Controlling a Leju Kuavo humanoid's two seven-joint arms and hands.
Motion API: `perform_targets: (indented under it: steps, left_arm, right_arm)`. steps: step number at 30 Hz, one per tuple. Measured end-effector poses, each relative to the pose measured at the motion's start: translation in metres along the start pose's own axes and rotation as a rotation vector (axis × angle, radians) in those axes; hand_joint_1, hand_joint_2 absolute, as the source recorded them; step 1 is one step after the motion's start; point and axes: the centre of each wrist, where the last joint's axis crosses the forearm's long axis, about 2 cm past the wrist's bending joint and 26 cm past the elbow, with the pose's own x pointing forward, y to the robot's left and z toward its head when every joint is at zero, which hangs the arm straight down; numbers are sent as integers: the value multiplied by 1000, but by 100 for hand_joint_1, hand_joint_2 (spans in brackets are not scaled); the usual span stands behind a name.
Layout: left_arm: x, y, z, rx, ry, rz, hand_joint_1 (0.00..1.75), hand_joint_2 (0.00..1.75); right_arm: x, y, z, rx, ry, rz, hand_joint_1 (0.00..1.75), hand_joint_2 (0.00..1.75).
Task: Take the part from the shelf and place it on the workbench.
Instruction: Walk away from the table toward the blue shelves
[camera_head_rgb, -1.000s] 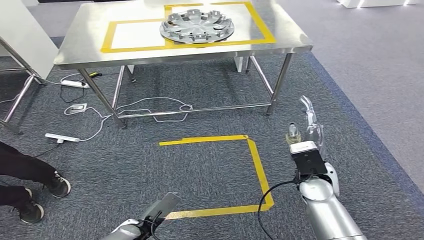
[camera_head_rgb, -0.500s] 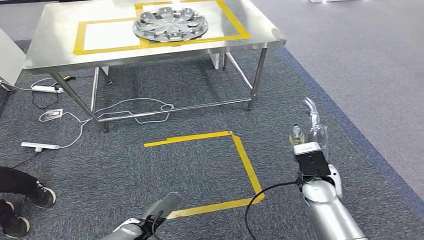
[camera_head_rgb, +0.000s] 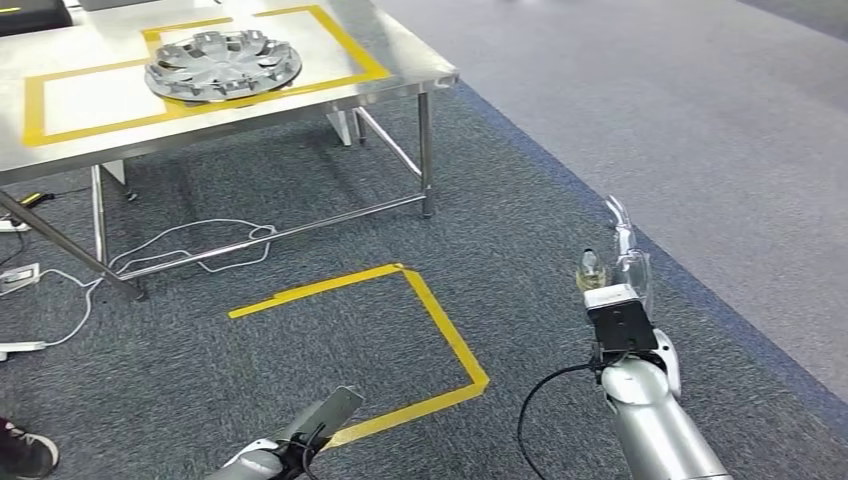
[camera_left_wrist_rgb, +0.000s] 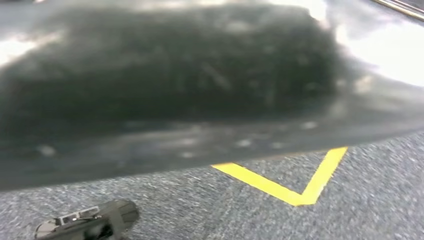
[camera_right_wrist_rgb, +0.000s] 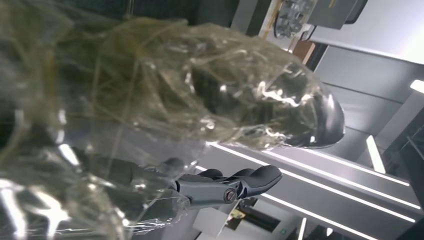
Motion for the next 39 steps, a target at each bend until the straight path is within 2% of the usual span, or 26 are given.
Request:
perform_targets:
  steps: [39]
  left_arm:
    - [6, 3, -6, -5, -9, -13, 0, 0]
  right_arm:
    - [-3, -4, 9, -34, 18, -12, 0, 0]
